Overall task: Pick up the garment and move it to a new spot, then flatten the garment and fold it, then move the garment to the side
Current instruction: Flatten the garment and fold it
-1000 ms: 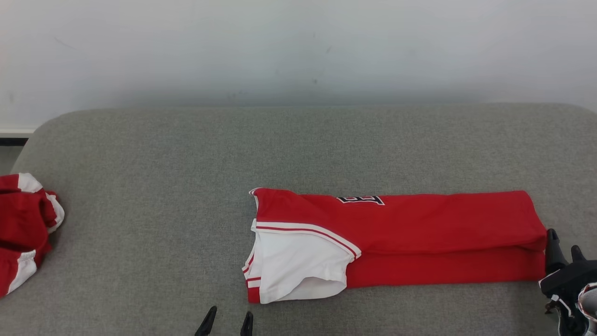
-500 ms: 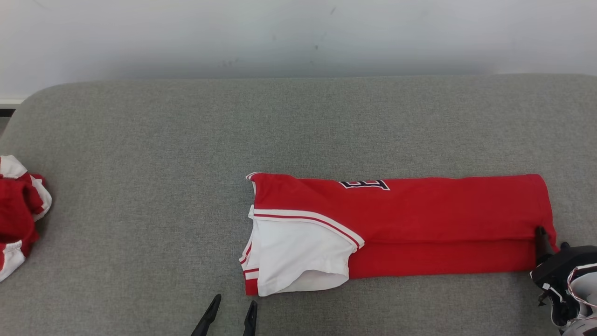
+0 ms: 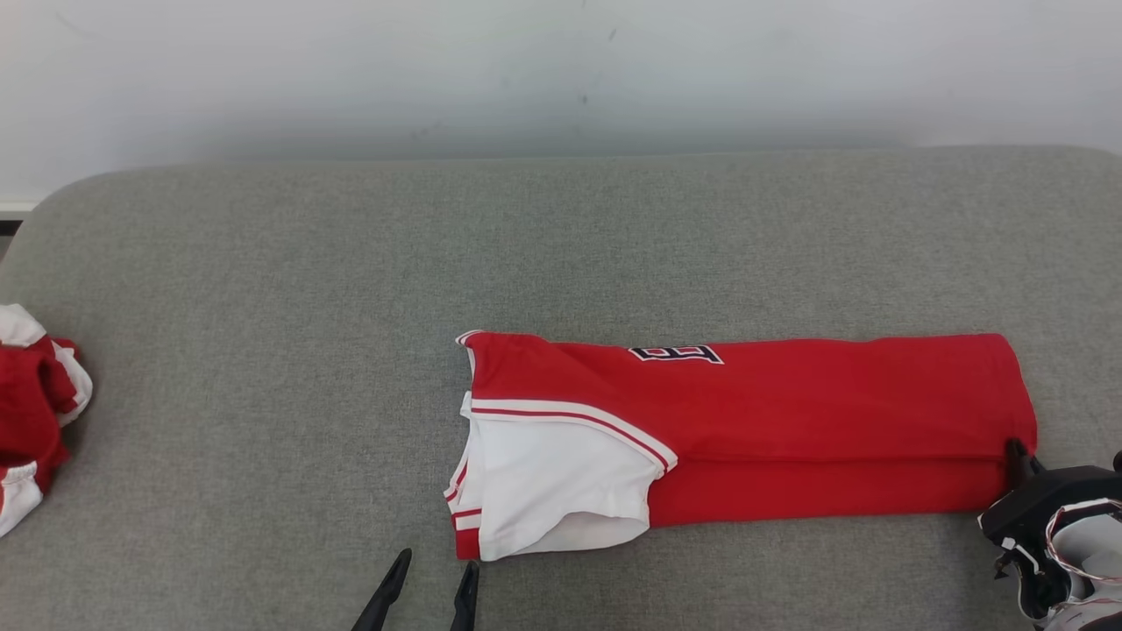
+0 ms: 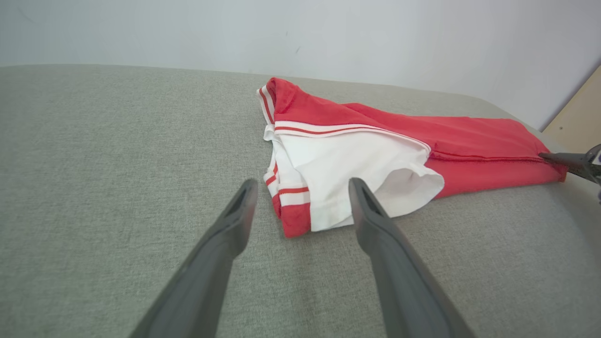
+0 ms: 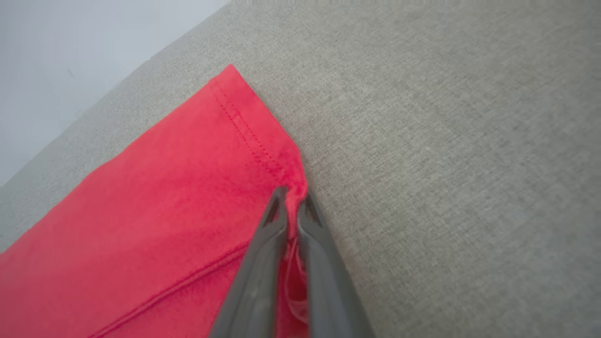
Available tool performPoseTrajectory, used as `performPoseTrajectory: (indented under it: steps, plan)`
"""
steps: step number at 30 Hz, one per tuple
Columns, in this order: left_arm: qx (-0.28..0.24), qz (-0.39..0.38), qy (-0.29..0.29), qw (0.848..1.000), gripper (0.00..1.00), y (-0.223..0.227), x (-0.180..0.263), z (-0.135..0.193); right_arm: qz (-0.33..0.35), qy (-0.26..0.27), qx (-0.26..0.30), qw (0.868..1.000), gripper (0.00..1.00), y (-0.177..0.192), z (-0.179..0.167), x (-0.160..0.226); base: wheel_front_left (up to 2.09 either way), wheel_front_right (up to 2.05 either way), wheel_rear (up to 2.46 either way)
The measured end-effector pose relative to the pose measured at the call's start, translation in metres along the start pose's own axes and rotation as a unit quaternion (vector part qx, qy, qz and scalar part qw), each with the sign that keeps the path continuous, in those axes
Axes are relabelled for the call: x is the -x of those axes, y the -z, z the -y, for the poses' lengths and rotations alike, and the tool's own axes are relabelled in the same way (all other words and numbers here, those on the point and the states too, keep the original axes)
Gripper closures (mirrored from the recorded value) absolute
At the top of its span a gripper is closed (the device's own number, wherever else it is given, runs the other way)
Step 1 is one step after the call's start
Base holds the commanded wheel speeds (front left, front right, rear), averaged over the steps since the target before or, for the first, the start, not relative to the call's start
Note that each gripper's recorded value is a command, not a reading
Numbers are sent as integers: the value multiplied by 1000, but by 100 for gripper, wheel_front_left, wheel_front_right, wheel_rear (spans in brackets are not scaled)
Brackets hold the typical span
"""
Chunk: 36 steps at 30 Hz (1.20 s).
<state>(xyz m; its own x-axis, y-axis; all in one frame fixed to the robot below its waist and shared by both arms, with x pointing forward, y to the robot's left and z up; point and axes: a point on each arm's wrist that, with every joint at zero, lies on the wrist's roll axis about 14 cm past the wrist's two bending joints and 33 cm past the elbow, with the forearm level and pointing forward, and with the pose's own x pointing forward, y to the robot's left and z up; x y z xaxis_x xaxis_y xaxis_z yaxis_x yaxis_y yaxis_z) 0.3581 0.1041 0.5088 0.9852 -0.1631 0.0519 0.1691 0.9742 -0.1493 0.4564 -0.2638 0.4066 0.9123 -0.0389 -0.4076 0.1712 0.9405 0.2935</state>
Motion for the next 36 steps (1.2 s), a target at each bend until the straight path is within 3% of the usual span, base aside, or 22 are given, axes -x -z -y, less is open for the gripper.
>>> performPoseTrajectory:
  steps: [11,17,28,36]
  plan:
    - [-6,12,16,1000,0,-9,2,7,68,3,22,997,100,-53,20,16,0,0,0]
    - [-9,14,26,1000,0,-13,5,13,91,-33,48,994,100,-74,1,24,0,0,0]
    - [-7,8,23,1000,0,-14,14,14,104,-149,82,980,100,-88,-87,28,0,0,0]
    - [-1,5,-2,1000,0,-12,22,4,101,-252,100,957,100,-81,-178,30,0,0,0]
